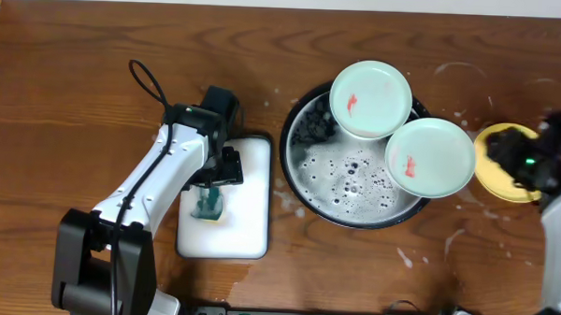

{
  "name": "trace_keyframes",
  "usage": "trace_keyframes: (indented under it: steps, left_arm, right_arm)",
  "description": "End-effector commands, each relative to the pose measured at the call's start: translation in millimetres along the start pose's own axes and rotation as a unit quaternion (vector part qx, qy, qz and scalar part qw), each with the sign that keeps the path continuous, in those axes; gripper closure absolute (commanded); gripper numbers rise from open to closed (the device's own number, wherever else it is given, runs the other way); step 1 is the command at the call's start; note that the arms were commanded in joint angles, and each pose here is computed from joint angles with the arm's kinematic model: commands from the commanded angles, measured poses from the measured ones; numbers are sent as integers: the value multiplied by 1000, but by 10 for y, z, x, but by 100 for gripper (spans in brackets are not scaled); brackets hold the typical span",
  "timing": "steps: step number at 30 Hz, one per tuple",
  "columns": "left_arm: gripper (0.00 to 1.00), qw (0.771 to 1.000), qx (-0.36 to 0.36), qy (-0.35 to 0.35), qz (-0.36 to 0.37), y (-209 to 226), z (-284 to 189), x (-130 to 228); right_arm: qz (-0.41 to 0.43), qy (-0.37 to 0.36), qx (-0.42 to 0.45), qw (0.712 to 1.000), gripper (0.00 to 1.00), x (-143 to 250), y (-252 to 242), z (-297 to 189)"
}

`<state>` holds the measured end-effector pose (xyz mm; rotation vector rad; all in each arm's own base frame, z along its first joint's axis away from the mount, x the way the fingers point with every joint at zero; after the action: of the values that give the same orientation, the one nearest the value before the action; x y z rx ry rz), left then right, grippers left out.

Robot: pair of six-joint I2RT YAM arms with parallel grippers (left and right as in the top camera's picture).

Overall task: Clean dirty plates on tray and stack at the side
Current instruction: 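Place the yellow plate on the table right of the tray, release, then grip the rim of the pale green plate with the right gripper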

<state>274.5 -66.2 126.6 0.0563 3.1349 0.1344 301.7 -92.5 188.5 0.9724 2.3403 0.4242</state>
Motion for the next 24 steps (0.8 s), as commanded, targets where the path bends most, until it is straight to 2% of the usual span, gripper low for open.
trace_keyframes:
  steps: [1,4,10,12,14,15,16,18,24]
  left_arm:
    - [19,1000,-1,-6,-3,17,-39,-2]
    - [18,1000,-1,-7,-3,17,-39,-2]
    - [18,1000,-1,-7,-3,17,-40,-3]
    - [18,1000,0,-7,-3,16,-40,-3]
    - [18,1000,-1,-7,-3,17,-40,-3]
    - [18,1000,-1,-7,-3,17,-39,-2]
    - [18,1000,-1,-6,-3,17,-39,-2]
    - [18,1000,-1,-7,-3,17,-39,-2]
    - [18,1000,0,-7,-3,16,-40,-3]
  right_arm:
    - [-71,-18,125,989,44,111,-75,129]
    - [-93,-41,195,975,43,149,-102,264]
    - [-98,-24,210,973,45,151,-173,658]
    - [-97,-5,204,974,53,199,-194,761]
    - [-94,18,187,978,66,263,-183,828]
    - [-92,27,179,979,67,291,-174,845]
    - [-90,37,174,980,80,321,-171,847]
    - [-90,45,178,979,99,347,-185,833]
    - [-90,53,160,982,99,391,-88,577]
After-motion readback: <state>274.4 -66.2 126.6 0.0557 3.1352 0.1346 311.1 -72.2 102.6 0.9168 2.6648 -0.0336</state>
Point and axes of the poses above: each gripper's point midway between its finger pads, its own z axis out along the fingers, its own y axis along the line the jaws close on, x = y × z, the point moved 6 cm from there along -z, back along the fingers, and after that the axes turned 13 degrees about z, right-handed, at the moved point
